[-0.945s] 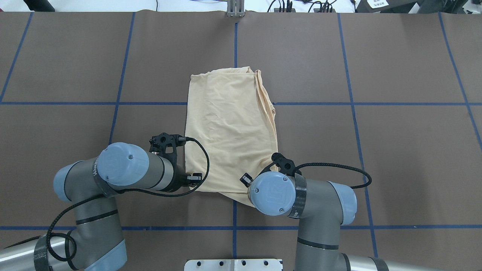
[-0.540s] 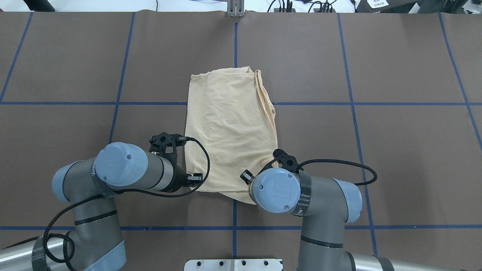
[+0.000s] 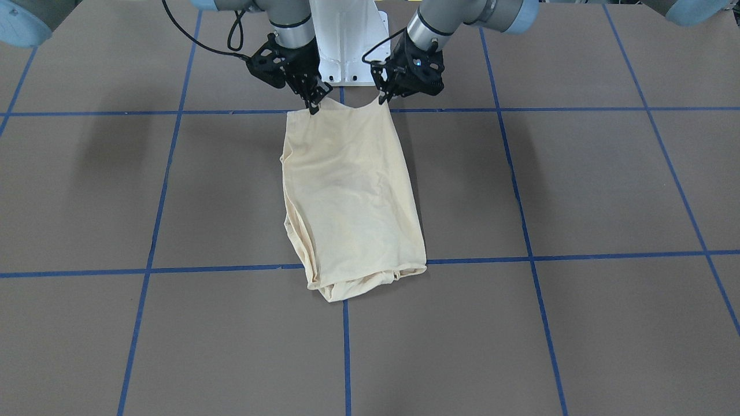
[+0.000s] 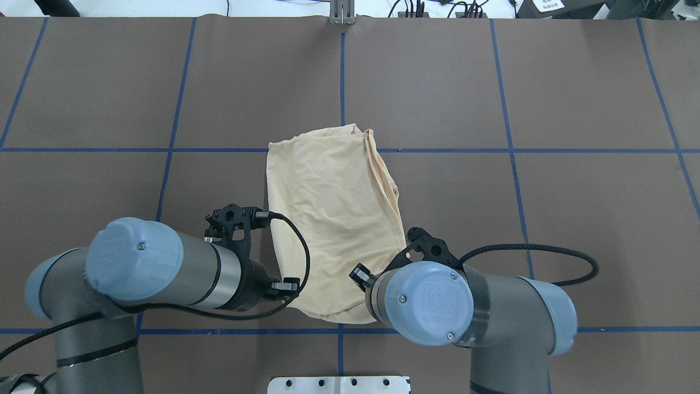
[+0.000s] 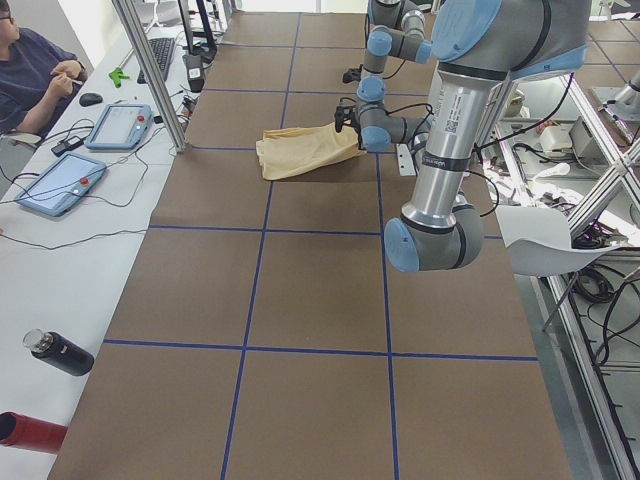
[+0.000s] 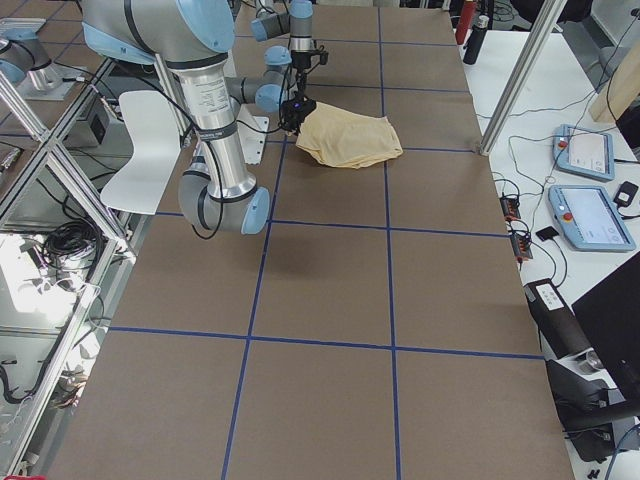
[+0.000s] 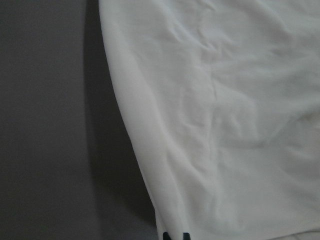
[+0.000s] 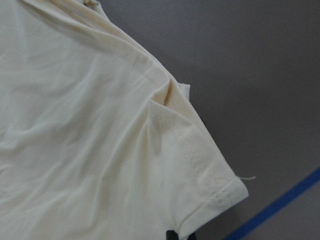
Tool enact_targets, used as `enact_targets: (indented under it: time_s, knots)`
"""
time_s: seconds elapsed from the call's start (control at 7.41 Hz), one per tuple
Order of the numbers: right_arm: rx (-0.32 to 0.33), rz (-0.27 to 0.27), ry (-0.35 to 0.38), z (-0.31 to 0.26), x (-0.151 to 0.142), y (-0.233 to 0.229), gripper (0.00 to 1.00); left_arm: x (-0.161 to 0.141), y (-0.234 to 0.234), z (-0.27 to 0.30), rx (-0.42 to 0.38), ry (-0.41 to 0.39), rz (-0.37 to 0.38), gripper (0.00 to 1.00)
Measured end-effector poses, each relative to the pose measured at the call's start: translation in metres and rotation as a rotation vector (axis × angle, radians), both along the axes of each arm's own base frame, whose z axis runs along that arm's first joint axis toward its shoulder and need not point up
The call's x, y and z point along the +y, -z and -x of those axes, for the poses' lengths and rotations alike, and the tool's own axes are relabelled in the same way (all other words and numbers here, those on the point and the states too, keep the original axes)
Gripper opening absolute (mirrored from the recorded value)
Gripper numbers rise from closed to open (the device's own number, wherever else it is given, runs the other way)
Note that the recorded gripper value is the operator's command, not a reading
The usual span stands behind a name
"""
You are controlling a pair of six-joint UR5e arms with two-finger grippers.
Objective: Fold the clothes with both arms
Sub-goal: 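Lift the near end with both grippers and fold it away from the robot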
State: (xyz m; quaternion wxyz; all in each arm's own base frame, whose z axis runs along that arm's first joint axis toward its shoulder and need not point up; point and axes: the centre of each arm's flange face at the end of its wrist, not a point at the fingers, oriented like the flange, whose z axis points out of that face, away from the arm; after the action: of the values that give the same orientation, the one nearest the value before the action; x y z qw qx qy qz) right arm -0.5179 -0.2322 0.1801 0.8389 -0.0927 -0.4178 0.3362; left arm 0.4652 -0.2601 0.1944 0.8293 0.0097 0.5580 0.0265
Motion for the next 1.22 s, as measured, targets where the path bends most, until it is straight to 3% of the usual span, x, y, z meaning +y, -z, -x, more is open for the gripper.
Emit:
enact_targets:
  time_s: [0.27,0.54,0.81,1.22]
  knots:
    - [-0.004,0.002,0.05,-0.039,0.034,0.026,0.0,0.037,0.032,0.032,0.009,-0.049,0.038,0.0]
    - [0.044,-0.01,0.045,-0.027,0.029,0.017,0.0,0.039,0.023,0.02,-0.045,-0.054,0.056,0.0]
    - [0.058,-0.075,-0.006,-0.002,-0.006,0.004,0.0,0.012,-0.006,-0.002,-0.127,-0.02,0.054,0.0]
    - [0.066,-0.157,-0.072,0.021,-0.085,0.013,0.0,-0.039,-0.019,0.012,-0.16,0.058,0.024,0.0]
